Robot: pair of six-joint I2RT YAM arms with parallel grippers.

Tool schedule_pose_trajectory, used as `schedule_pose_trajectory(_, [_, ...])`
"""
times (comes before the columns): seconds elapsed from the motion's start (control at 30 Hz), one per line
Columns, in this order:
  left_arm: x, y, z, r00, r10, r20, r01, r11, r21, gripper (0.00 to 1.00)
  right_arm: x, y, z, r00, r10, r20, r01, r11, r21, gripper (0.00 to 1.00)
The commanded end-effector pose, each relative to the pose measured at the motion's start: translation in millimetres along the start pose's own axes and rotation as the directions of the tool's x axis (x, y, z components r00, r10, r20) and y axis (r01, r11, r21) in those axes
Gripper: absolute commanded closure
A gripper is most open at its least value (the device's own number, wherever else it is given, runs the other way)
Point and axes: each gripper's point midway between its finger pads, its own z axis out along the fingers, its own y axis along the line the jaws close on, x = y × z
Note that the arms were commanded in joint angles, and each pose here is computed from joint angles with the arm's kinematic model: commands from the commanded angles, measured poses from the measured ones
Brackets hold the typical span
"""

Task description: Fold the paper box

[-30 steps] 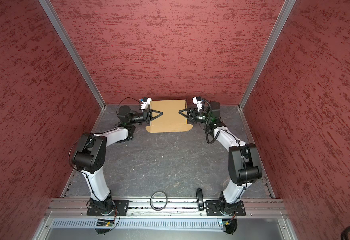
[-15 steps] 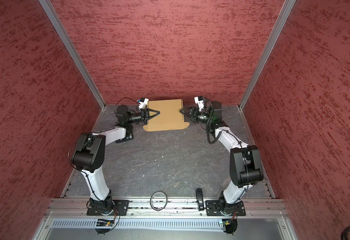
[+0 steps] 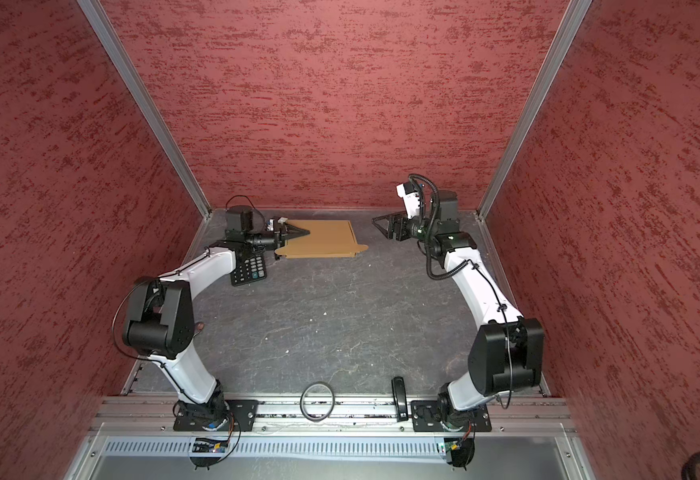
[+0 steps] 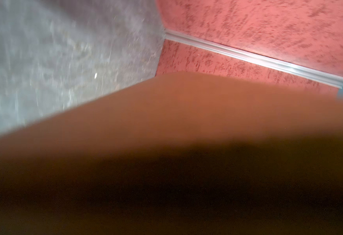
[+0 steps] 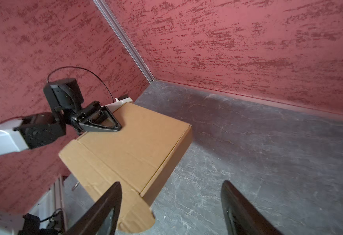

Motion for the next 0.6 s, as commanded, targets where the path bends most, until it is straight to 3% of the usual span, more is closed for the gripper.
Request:
schedule_pose_trajectory(0.0, [39,18,-8,0.973,-0.224,-0.064,0.216,0.971,-0.104,0.72,17,4,-4,0.979,-0.2,-0.043,0.2,0.98,-0.018,0.23])
schedule_pose_trajectory(0.13, [61,31,-20,0.945,-0.317,-0.079,0.302,0.94,-0.162,0.73,39,17,-5,0.958,-0.275,-0.084,0.264,0.956,-0.127,0.21])
schedule_pose_trajectory(0.3, [73,52,-35,0.904,-0.423,-0.063,0.402,0.891,-0.211,0.75,58,30,-8,0.946,-0.296,-0.13,0.262,0.939,-0.224,0.2])
schedule_pose_trajectory(0.57, [87,78,-45,0.825,-0.562,-0.062,0.525,0.802,-0.284,0.78,74,59,-15,0.944,-0.319,-0.083,0.273,0.897,-0.348,0.18])
